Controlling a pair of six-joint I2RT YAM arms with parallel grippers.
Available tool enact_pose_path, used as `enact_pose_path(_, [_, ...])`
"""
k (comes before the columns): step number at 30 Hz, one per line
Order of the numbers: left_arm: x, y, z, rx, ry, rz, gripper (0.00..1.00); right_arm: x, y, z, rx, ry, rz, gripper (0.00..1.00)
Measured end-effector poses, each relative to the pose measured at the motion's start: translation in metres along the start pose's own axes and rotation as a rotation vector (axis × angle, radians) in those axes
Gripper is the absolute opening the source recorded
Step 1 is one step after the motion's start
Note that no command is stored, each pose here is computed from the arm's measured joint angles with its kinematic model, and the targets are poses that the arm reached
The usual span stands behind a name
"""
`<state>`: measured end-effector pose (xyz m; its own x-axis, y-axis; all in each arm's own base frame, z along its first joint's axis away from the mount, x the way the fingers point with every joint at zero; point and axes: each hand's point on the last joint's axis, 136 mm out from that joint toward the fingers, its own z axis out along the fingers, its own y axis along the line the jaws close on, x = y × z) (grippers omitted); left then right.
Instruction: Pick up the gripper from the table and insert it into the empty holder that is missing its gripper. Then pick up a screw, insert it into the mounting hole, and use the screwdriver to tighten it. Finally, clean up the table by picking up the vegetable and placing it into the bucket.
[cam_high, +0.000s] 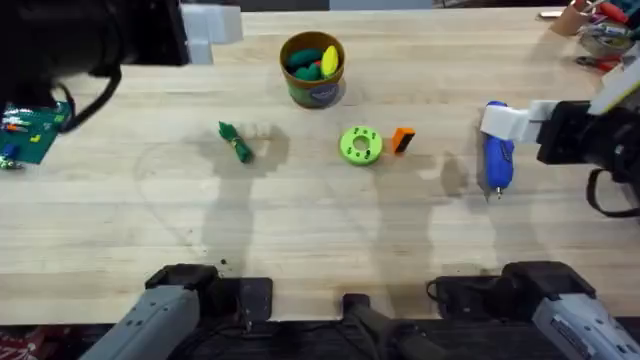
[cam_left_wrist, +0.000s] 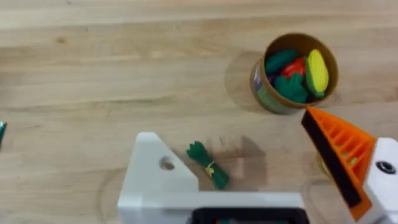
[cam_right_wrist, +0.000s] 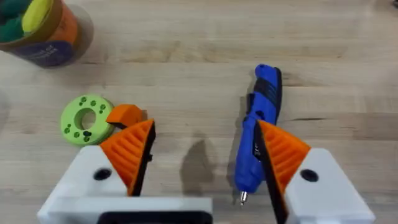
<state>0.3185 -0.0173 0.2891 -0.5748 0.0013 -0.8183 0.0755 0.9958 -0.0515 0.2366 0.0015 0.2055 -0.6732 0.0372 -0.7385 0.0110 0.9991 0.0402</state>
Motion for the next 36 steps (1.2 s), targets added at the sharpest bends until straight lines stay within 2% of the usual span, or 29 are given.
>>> enact_pose_path(7, [0.025,0.001,0.007,-0.001,-0.102,0.014,0.987,0.0,0.0,0.0,0.0,0.0,0.0,0.918])
enact_pose_path(17, [0.056,0.0,0.007,0.007,-0.319,0.037,0.987,0.0,0.0,0.0,0.0,0.001,0.0,0.918])
enact_pose_path(30, [0.096,-0.001,-0.006,0.007,-0.468,0.05,0.986,0.0,0.0,0.0,0.0,0.0,0.0,0.918])
enact_pose_path(36, [0.105,0.003,-0.006,-0.011,-0.535,0.049,0.986,0.0,0.0,0.0,0.0,0.0,0.0,0.918])
